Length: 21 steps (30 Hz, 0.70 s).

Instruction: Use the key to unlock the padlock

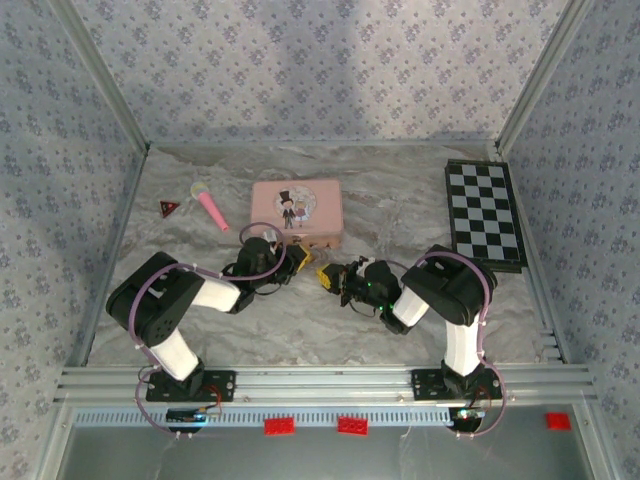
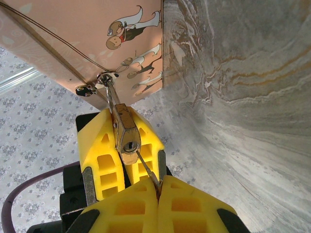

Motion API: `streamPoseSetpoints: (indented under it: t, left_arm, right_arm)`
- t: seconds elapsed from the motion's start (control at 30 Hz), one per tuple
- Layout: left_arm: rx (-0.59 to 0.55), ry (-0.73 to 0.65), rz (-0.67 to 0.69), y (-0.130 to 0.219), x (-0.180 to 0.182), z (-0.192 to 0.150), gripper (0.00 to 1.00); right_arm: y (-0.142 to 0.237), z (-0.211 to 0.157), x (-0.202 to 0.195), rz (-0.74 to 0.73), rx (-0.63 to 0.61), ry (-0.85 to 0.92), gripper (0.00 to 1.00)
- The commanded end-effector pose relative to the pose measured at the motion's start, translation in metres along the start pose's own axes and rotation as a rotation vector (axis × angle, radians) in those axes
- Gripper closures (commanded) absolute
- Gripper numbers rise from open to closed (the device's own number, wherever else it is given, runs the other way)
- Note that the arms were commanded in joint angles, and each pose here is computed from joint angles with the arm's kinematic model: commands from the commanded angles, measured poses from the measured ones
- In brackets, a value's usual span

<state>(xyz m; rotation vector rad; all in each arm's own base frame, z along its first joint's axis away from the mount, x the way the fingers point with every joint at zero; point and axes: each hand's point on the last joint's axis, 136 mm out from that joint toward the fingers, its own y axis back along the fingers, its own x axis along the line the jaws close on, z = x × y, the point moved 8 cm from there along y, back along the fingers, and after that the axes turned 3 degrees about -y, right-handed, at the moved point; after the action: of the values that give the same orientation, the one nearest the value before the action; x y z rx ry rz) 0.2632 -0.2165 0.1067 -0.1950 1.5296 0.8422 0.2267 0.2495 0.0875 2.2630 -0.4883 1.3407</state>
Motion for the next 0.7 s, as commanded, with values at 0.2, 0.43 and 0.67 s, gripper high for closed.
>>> streamPoseSetpoints:
  t: [0.2, 0.43, 0.67]
  left_arm:
    - [0.011, -0.049, -0.129, -0.0023, -0.023, -0.0037, 1.0]
    - [0.018, -0.047, -0.142, -0.0041, -0.0226, -0.0046, 1.0]
    - [0.02, -0.049, -0.145, -0.0026, -0.0244, -0.0054, 1.0]
  right_arm:
    - [-0.002, -0.0014, 0.0106, 0.04, 0.0, 0.008, 1.0]
    - [-0.0022, -0.0025, 0.0129, 0.047, 0.005, 0.013, 1.0]
    - [-0.0011, 0.0004, 0.0092, 0.037, -0.008, 0.009, 1.0]
